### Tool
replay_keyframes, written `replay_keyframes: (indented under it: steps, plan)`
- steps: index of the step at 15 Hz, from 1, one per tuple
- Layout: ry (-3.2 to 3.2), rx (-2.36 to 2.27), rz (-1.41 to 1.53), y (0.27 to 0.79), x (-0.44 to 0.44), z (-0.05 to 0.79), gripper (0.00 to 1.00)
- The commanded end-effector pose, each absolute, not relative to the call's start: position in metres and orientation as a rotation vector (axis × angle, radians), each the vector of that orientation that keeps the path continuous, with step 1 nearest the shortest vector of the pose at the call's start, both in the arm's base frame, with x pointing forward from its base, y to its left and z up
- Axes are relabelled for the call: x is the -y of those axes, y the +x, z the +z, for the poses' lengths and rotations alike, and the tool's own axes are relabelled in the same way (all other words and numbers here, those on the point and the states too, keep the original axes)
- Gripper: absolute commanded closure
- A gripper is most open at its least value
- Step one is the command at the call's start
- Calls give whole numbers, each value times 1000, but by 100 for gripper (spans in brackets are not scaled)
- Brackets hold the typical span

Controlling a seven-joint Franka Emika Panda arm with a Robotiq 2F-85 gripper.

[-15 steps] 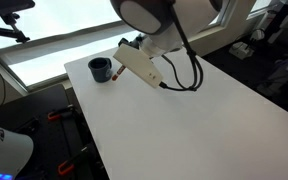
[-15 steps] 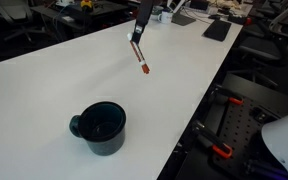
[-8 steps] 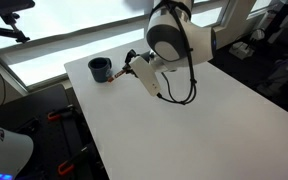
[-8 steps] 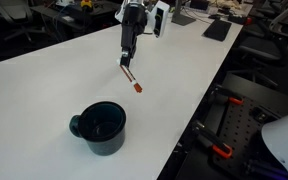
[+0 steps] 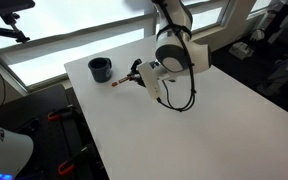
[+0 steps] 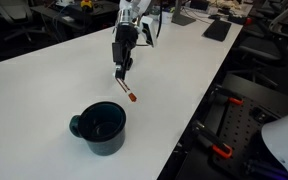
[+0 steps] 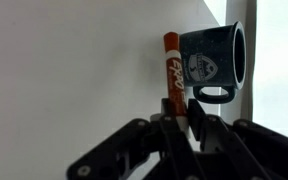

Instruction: Take the red marker out of the mug.

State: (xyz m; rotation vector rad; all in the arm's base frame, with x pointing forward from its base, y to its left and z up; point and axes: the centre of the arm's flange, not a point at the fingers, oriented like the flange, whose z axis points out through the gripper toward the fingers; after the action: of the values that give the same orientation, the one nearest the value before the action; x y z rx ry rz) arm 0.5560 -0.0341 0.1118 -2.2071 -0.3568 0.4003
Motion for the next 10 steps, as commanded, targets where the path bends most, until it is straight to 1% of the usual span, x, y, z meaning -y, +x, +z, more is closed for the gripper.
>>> replay_keyframes:
  steps: [1,2,3,5,6,10]
  plan:
    - [-2231,319,475,571,31,105,95]
    - [-2231,312,490,572,30,102,65]
    - [-2237,311,505,564,40,77,53]
    - [-2241,316,531,558,46,59,39]
    - [-2241,310,545,553,50,47,31]
    - [-2178,281,561,549,59,29,5]
